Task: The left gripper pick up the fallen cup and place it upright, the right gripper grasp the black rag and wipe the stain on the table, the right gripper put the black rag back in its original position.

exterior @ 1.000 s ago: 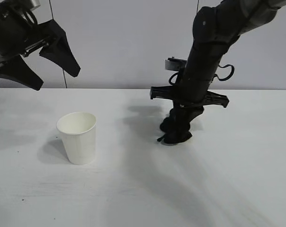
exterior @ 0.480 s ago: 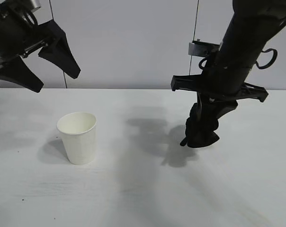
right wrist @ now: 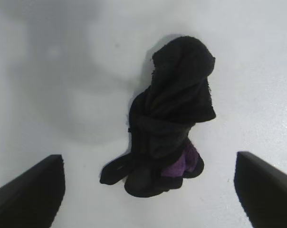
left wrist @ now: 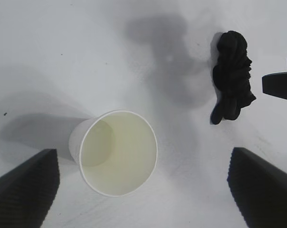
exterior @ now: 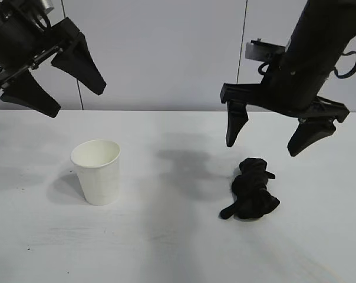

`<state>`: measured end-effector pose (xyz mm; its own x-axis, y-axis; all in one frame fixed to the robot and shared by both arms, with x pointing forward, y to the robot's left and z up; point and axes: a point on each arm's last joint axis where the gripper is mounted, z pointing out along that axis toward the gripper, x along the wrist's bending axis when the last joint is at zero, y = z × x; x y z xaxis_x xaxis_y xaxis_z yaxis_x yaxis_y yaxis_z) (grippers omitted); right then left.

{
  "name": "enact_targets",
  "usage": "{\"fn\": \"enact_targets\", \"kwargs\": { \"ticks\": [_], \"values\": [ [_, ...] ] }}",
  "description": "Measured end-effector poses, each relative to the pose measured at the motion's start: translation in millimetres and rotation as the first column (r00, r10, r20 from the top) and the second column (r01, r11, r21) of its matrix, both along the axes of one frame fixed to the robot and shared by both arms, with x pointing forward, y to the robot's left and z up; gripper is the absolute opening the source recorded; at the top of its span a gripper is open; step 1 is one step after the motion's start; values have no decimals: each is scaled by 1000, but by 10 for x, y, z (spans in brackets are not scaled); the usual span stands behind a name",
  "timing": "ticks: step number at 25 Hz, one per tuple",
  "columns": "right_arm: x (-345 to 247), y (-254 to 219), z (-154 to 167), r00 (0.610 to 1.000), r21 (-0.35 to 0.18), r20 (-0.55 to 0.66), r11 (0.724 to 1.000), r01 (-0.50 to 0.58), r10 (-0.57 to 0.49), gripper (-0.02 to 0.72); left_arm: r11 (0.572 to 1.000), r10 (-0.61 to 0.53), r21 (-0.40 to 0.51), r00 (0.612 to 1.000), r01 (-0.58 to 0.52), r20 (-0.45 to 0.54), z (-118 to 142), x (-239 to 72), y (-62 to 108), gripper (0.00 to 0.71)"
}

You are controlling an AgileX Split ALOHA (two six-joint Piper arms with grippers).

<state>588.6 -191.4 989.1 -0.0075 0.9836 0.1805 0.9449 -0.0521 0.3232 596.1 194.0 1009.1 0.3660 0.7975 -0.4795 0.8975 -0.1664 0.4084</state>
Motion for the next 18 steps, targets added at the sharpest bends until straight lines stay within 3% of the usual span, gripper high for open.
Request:
{"fn": "enact_targets", "kwargs": {
  "ticks": [6,18],
  "values": [
    [-15,-293,298,995,75,57,994,74,-78,661,1000,0,0,1000,0,0,0,0,0,694],
    [-33,-283,313,997,89,47,994,63,-68,661,1000,3,1,1000,-3,3,0,4,1,694]
  ]
}}
